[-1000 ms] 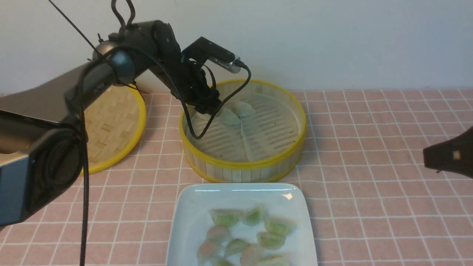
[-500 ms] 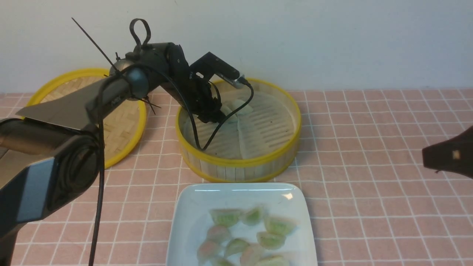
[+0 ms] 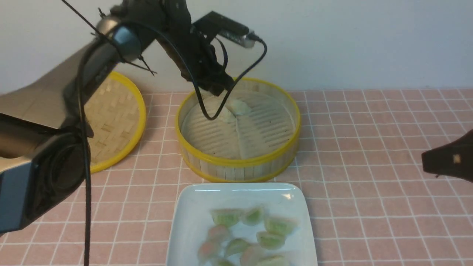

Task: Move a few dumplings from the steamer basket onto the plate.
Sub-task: Use the left arm to grab a dumpling from the steamer, then use the left arm to put the dumpling into the plate

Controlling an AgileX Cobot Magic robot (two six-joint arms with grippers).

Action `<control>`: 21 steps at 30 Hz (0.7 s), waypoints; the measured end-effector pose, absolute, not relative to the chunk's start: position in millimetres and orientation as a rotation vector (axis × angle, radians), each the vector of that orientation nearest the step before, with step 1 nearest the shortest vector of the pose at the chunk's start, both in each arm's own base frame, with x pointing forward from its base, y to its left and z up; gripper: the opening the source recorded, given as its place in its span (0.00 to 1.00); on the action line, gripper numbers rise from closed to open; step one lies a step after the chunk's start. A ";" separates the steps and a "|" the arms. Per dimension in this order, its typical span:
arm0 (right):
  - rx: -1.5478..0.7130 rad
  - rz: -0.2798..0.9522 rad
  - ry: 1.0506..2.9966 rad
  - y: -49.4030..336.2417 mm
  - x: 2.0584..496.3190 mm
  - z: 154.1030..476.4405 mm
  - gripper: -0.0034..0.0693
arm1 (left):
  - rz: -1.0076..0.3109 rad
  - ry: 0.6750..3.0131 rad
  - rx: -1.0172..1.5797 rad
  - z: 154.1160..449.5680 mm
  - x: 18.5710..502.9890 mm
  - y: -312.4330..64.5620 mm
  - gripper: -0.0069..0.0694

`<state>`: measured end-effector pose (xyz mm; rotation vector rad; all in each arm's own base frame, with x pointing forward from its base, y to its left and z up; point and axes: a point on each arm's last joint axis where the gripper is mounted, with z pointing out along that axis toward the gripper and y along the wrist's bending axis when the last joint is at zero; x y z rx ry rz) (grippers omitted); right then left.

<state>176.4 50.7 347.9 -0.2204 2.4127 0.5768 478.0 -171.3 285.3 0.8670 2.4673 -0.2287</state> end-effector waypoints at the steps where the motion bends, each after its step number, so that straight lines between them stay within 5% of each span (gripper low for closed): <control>1: -0.222 0.577 2.413 50.7 176.3 348.1 0.03 | -0.231 2.459 0.858 295.6 474.7 -170.3 0.33; 10: -0.285 0.558 2.432 54.8 209.9 385.2 0.03 | -0.342 2.504 0.674 363.8 407.4 -155.5 0.33; 13: -0.372 0.531 2.457 64.6 233.8 393.1 0.03 | -0.368 2.592 0.702 359.1 362.2 -148.8 0.33; 21: -0.609 0.419 2.492 116.8 330.3 381.0 0.03 | -0.438 2.841 0.845 281.5 266.3 -156.9 0.33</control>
